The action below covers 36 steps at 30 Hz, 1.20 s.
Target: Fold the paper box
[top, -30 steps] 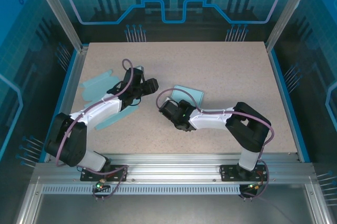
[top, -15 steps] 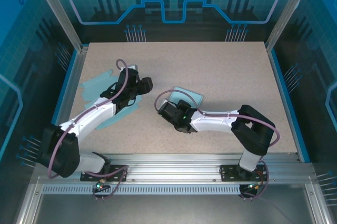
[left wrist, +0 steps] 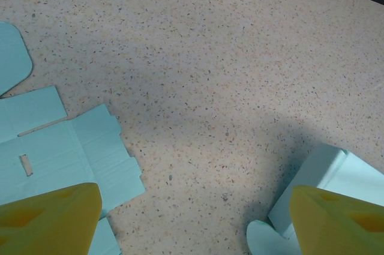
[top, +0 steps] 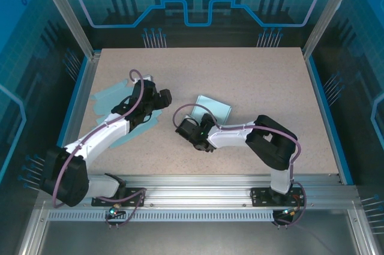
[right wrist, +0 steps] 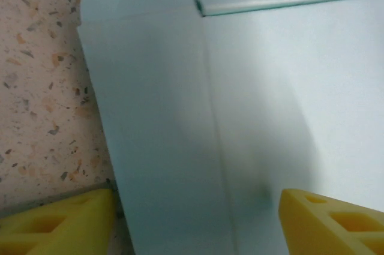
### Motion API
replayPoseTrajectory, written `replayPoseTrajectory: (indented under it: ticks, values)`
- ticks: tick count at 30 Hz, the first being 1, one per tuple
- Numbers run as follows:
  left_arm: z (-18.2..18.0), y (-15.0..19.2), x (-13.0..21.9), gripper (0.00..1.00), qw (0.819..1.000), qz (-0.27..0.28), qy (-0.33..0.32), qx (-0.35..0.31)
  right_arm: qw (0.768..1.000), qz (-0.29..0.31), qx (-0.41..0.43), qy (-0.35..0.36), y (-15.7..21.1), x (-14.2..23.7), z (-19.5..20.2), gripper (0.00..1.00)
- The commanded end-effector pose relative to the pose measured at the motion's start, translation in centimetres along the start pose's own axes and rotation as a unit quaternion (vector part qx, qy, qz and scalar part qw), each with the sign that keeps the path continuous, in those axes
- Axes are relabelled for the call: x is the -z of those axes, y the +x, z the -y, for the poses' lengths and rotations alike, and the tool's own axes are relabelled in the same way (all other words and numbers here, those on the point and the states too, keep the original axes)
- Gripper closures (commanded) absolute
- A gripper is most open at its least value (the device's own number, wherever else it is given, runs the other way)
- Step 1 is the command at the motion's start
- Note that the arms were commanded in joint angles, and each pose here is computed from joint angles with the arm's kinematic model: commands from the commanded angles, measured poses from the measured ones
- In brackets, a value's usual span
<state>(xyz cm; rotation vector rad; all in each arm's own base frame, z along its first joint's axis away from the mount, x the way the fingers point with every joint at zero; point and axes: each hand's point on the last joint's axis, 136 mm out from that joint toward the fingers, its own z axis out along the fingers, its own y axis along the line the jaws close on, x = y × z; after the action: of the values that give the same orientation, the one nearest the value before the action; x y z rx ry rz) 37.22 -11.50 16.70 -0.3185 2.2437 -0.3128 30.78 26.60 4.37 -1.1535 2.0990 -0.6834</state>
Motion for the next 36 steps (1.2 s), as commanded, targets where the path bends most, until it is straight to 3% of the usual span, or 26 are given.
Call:
replayPoseTrajectory:
  ticks: [1,8,23,30,36]
  values:
    - [-0.7,-0.3,0.4,0.17,1.0,0.009,-0.012,-0.009,1.0,0.001,-0.004,0.007,-0.4,0.7,0.5,0.24]
    - [-1.0,-0.3,0.4,0.17,1.0,0.01,-0.017,-0.01,0.999,0.024,-0.02,0.01,-1.2,2.7,1.9,0.2]
    - [-1.3,-0.3,0.6,0.17,1.0,0.011,-0.02,-0.013,0.996,-0.032,-0.028,0.084,0.1,-1.3,3.0,0.23]
    - [-1.3,-0.3,0.6,0.17,1.0,0.012,-0.021,-0.014,0.993,-0.033,-0.053,0.102,0.1,-1.6,4.7,0.43]
    - [-1.3,-0.5,0.6,0.17,1.0,0.013,-0.022,-0.017,0.991,-0.033,-0.061,0.117,0.0,-1.8,5.5,0.7]
